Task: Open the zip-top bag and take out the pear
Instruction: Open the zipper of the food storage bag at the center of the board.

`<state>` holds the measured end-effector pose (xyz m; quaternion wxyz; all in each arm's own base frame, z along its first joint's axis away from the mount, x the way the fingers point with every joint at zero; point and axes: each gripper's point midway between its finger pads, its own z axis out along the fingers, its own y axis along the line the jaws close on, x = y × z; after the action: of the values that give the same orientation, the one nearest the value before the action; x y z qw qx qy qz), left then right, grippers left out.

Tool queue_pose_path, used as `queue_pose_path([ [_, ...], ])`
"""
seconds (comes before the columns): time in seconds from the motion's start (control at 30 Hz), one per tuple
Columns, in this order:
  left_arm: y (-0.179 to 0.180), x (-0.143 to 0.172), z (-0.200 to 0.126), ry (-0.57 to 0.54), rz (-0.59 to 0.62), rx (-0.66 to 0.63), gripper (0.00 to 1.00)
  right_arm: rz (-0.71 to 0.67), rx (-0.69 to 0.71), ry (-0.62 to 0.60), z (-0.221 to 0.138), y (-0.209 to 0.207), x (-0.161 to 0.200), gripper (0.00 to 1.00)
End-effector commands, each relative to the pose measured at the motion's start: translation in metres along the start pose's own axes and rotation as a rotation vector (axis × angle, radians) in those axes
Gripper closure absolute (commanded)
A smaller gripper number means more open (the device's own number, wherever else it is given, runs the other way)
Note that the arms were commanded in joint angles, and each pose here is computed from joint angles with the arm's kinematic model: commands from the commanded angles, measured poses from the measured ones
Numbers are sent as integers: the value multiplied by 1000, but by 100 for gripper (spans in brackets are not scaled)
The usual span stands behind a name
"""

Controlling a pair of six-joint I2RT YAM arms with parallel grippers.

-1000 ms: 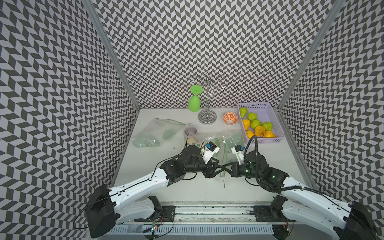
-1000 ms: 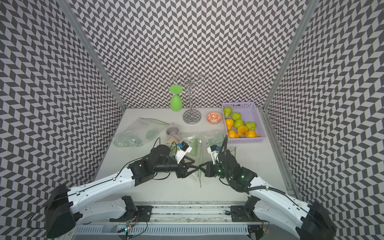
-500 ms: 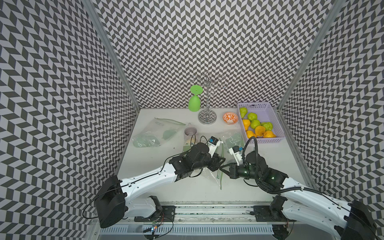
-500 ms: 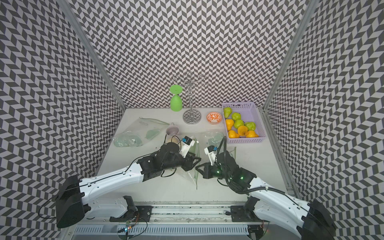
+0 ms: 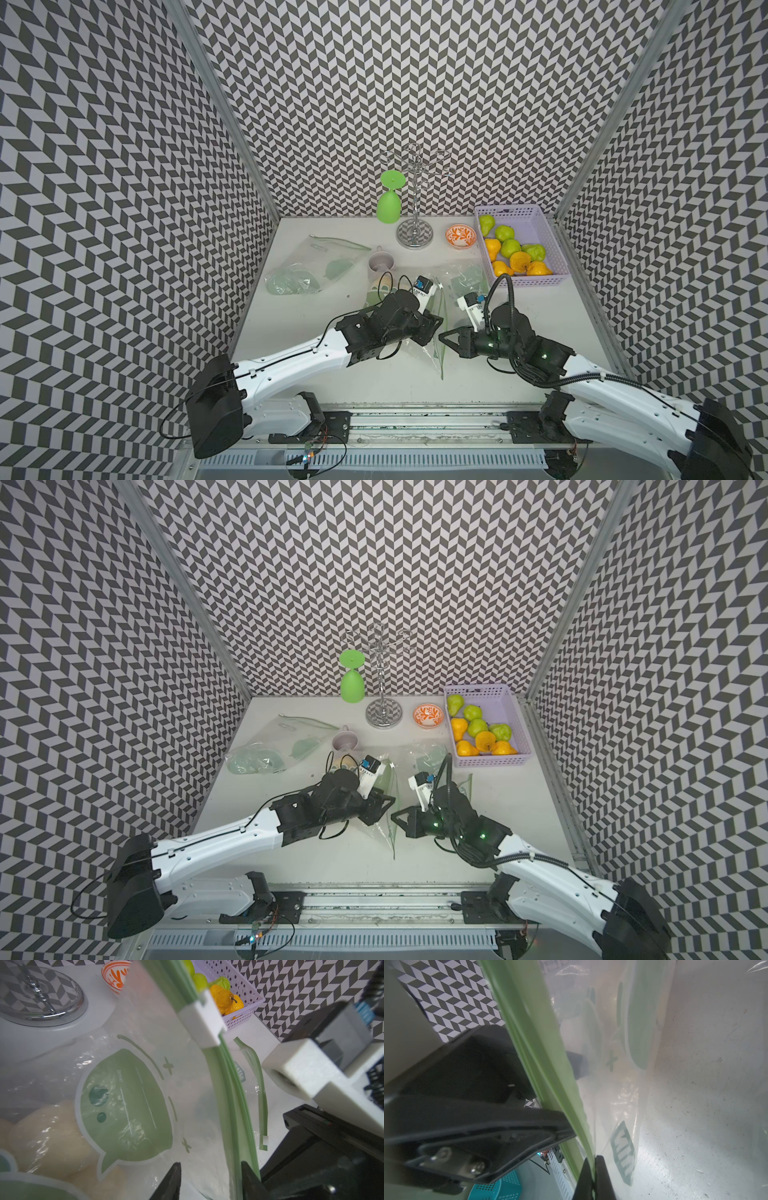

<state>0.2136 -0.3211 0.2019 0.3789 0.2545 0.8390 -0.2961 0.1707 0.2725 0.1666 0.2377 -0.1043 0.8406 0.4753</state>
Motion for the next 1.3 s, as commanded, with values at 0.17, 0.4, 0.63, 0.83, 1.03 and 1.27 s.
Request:
queue_pose_path([
  [0.17, 6, 8, -3, 21, 4, -29, 58, -27, -59, -46, 0, 19, -14, 100],
  [0.4, -6, -2, -6, 3, 6, 17, 55, -30, -53, -42, 0, 18, -14, 100],
  [0.63, -22, 0, -13, 26, -51, 66, 51, -30, -52, -48, -2, 18, -14, 100],
  [0.83, -8, 8, -4, 53, -60, -15, 55, -30, -52, -45, -2, 18, -14, 100],
  [1.03, -7, 0, 5, 60, -22, -47, 56, -34, -57, -44, -2, 20, -14, 100],
  [1.27, 8, 4, 11, 89, 12, -134, 69, -35, -58, -51, -4, 21, -16, 100],
])
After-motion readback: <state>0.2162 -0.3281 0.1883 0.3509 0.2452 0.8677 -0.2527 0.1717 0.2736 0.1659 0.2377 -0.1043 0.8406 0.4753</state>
